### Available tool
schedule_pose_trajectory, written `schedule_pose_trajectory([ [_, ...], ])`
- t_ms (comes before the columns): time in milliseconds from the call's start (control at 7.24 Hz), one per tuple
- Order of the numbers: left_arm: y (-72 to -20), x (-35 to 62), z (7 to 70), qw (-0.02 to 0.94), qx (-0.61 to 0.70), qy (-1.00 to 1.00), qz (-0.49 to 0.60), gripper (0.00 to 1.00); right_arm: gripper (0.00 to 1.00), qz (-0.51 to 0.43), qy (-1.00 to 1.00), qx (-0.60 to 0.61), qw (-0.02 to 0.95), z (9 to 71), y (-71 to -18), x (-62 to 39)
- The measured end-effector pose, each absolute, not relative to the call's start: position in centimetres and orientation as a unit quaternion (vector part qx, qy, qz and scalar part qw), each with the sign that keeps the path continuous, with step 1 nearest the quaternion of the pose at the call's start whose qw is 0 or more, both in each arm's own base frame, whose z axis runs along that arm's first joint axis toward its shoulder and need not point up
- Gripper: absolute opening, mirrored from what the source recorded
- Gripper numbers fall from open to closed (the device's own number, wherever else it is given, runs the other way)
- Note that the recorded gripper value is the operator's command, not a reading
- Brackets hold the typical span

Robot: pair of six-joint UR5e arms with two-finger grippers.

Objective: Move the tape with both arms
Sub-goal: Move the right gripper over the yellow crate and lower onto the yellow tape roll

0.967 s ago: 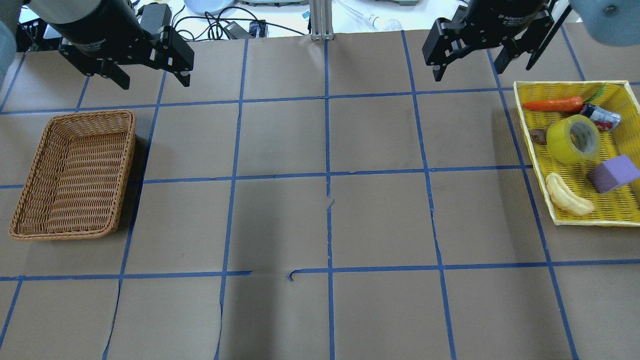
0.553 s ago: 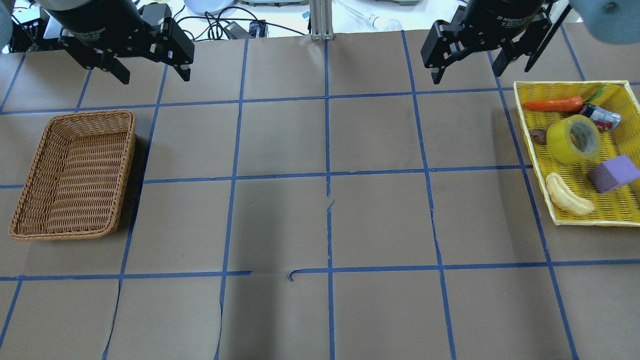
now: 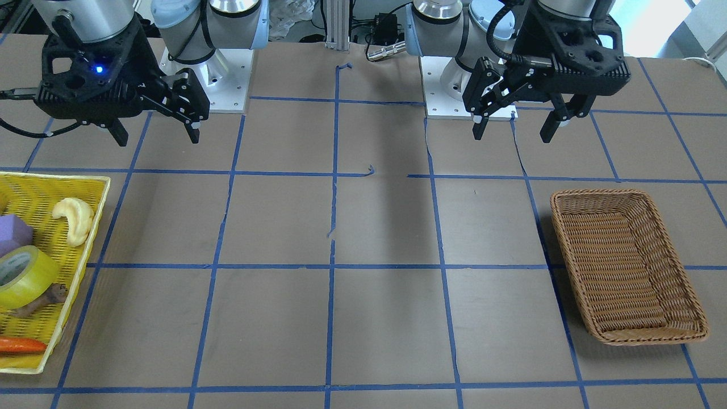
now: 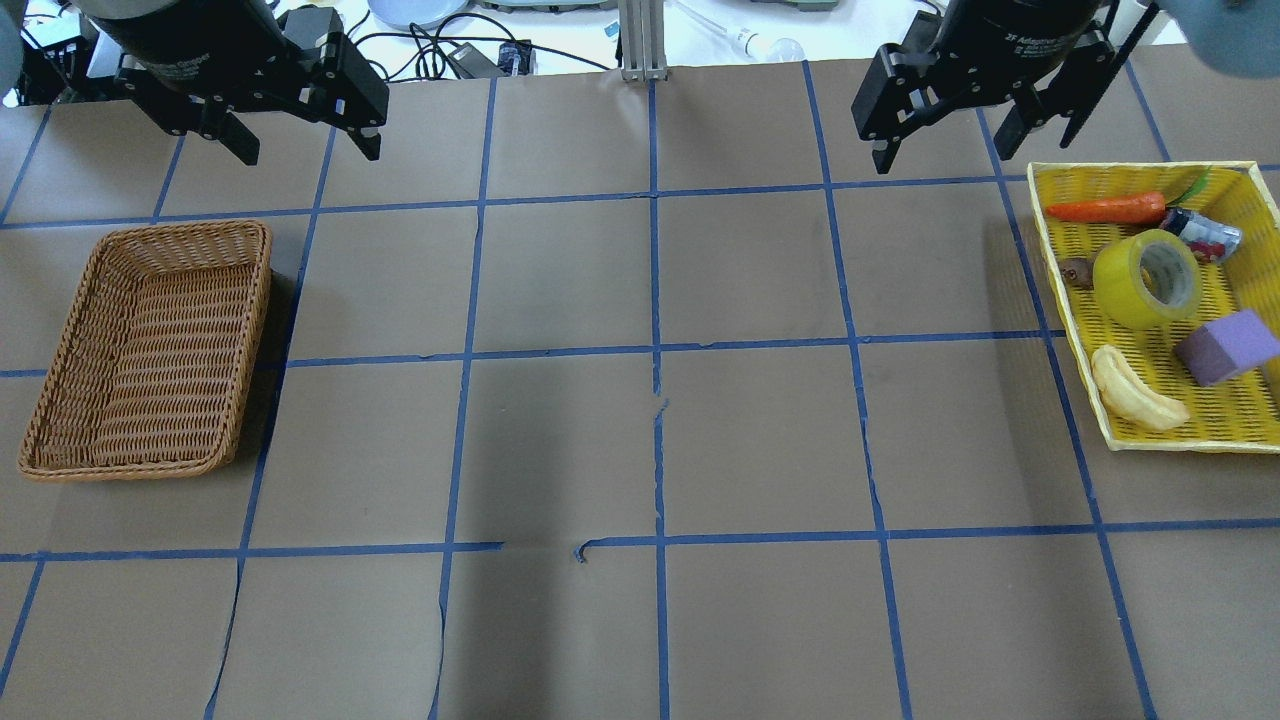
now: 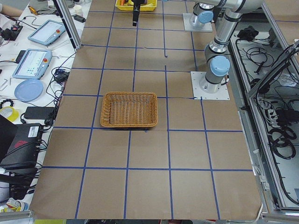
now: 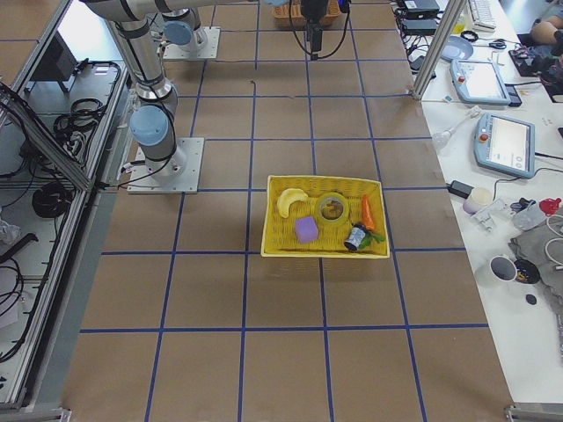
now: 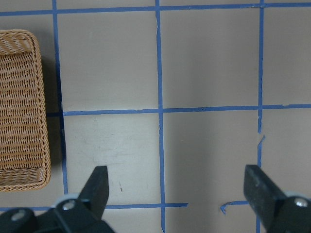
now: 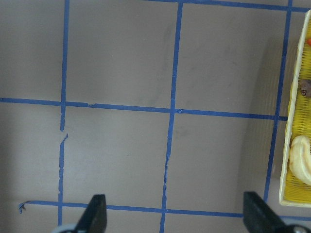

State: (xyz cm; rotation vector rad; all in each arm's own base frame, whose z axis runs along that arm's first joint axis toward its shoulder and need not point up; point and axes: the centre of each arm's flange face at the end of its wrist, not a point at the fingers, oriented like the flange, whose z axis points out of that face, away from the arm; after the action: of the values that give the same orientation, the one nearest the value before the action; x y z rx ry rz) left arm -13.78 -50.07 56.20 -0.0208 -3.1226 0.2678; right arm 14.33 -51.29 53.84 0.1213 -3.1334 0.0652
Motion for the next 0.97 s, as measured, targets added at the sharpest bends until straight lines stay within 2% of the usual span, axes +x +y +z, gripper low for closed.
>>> schedule_pose_trajectory([
  [553, -50.0, -13.8, 56.3, 0.004, -0.007, -0.996, 0.086, 1.0, 1.0, 0.002, -1.0, 0.029, 0.003, 52.5, -54.3, 4.9],
  [967, -49.9, -13.8, 56.0, 0.004, -0.008, -0.996, 0.084, 1.0, 1.0, -0.015, -0.999, 0.042, -0.007, 46.3, -58.7, -4.7],
])
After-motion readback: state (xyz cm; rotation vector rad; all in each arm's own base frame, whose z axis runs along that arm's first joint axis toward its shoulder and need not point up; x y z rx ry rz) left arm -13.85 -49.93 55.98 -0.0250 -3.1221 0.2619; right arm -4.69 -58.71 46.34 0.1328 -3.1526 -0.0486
